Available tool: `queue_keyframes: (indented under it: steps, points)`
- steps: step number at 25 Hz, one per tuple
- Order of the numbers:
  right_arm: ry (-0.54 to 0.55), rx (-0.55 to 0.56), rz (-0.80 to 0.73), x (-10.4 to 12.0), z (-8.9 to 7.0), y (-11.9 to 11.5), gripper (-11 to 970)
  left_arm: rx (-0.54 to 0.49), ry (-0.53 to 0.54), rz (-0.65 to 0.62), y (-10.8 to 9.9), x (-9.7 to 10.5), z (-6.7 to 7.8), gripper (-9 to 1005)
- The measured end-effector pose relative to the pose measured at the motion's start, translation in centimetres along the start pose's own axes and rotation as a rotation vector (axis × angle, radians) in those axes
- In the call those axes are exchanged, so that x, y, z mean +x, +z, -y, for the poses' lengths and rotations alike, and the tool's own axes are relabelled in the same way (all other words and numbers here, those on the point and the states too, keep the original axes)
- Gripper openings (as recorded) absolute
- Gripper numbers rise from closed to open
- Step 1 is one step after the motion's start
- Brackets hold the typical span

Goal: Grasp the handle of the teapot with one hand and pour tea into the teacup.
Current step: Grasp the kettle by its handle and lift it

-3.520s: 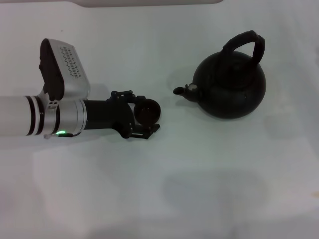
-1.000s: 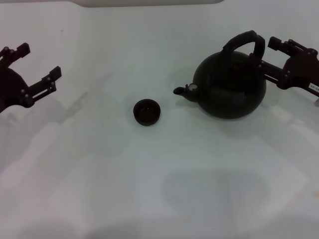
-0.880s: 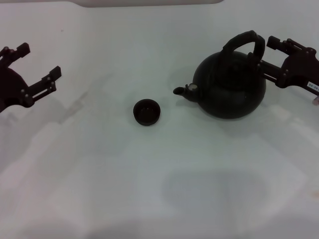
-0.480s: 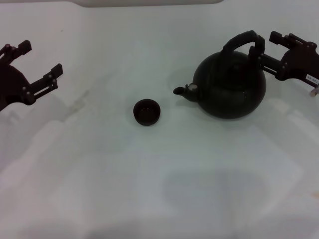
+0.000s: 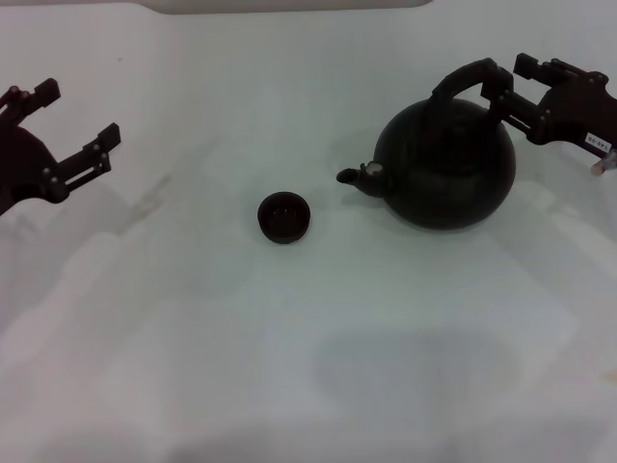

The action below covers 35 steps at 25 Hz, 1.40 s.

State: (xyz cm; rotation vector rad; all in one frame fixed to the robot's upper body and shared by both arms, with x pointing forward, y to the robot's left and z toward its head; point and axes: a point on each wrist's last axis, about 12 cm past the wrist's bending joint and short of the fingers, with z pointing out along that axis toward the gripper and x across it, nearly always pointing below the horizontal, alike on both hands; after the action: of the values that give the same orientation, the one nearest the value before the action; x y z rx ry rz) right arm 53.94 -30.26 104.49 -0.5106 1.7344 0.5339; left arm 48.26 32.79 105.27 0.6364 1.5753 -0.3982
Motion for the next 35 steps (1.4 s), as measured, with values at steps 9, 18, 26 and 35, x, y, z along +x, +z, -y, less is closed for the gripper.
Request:
queue_keyframes:
  steps: [9,18,26,35]
  points:
    - [-0.016,-0.020,-0.010,0.25,-0.32,-0.07,487,-0.001,0.006,-0.004,0.18,0.07,-0.08,862]
    - [-0.017,-0.026,-0.014,0.40,-0.39,-0.27,462,0.000,0.009,-0.002,0.33,-0.02,-0.12,862]
    - [-0.012,-0.016,-0.011,0.40,-0.36,-0.19,343,0.003,0.006,-0.003,0.38,0.01,-0.04,862]
    - [-0.024,-0.020,-0.006,0.27,-0.38,-0.10,158,0.004,-0.004,-0.004,0.20,0.21,0.12,862]
